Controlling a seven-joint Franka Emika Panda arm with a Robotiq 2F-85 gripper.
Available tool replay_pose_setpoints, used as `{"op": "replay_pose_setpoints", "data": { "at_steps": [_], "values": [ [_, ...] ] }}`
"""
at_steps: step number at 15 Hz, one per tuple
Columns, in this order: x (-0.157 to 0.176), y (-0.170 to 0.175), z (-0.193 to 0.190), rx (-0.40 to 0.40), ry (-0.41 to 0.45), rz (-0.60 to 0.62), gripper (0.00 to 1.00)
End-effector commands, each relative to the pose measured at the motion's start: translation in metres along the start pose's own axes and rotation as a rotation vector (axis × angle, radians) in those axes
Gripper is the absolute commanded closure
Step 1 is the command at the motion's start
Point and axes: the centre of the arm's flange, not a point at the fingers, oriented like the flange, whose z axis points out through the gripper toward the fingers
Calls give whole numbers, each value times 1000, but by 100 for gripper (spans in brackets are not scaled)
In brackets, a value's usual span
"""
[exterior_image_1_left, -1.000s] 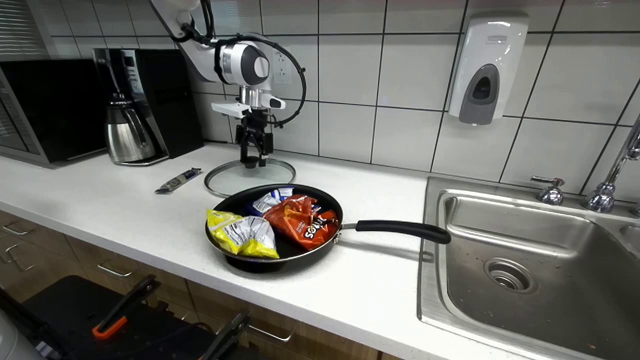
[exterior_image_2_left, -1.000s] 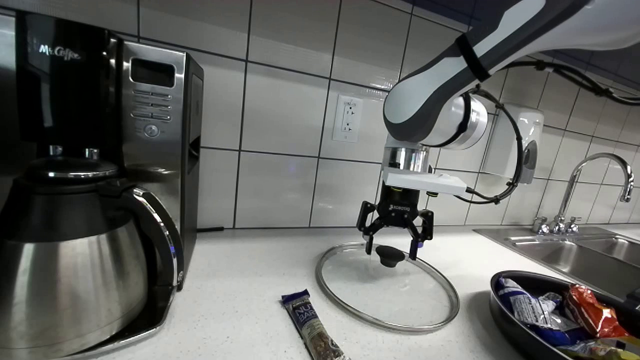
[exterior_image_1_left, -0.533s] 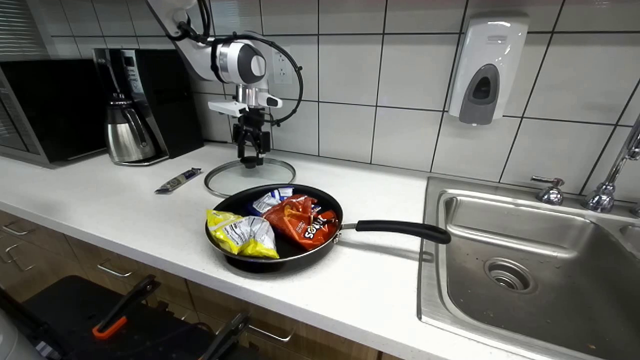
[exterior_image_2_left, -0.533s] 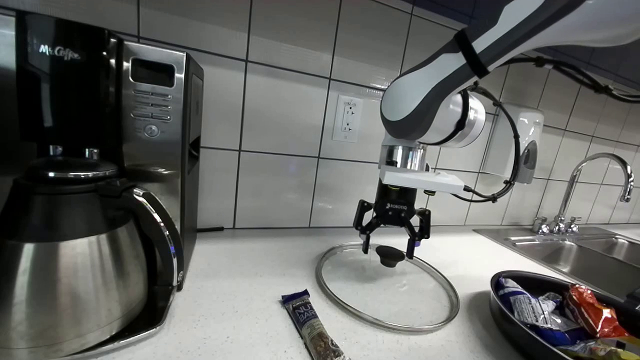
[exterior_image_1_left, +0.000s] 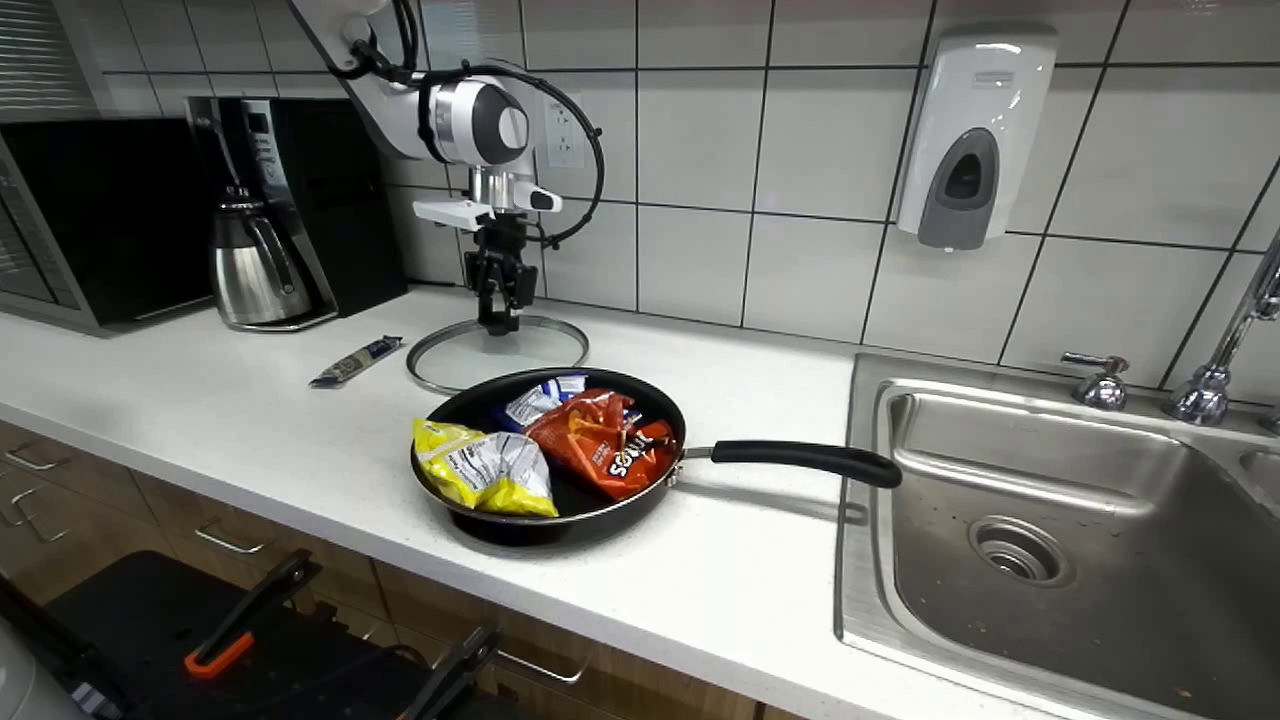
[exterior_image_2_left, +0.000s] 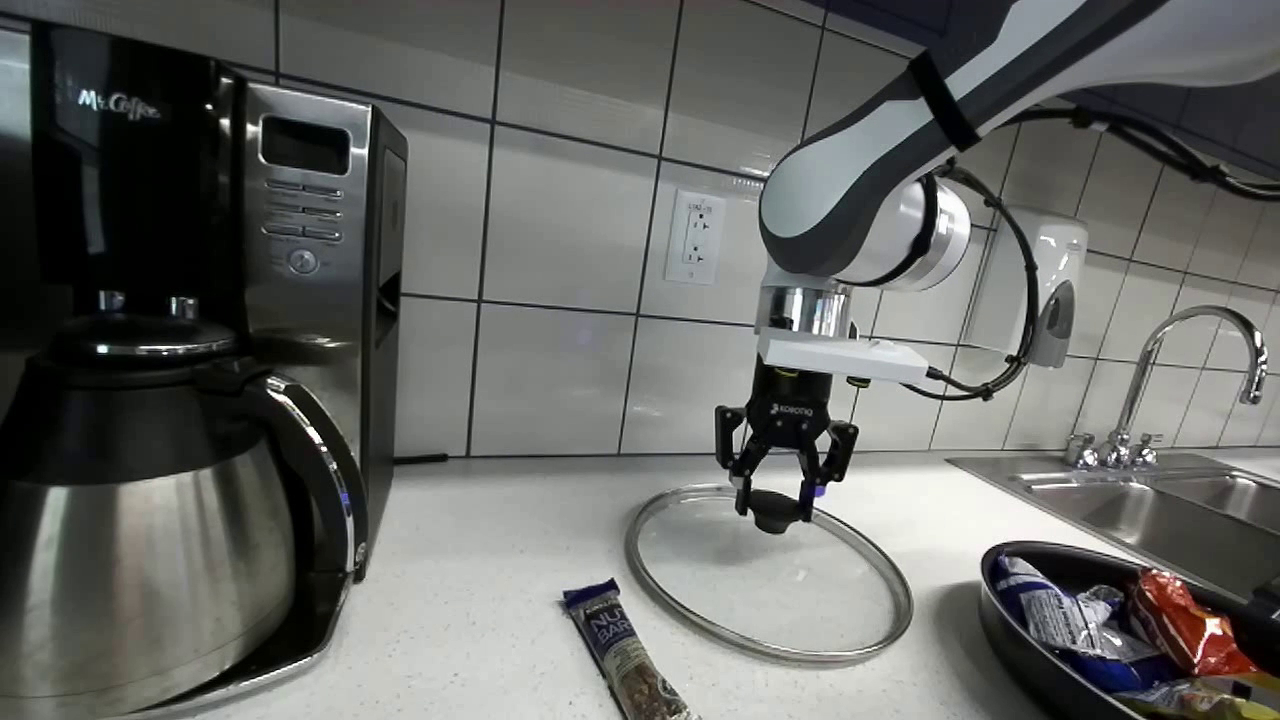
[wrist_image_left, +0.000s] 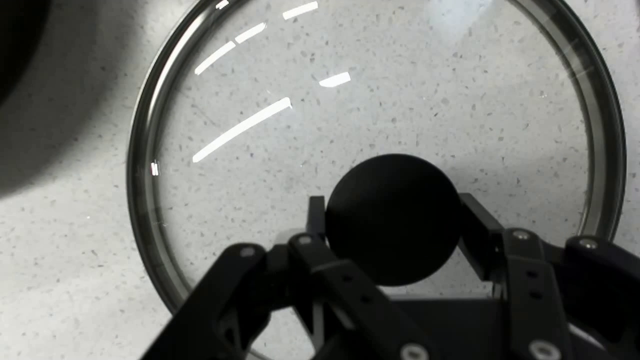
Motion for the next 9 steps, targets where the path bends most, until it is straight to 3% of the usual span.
{"op": "replay_pose_setpoints", "data": {
  "at_steps": [1, 9],
  "values": [
    [-11, 5, -12, -26, -3, 2, 61],
    [-15, 10, -34, -3, 27, -1, 61]
  ]
}}
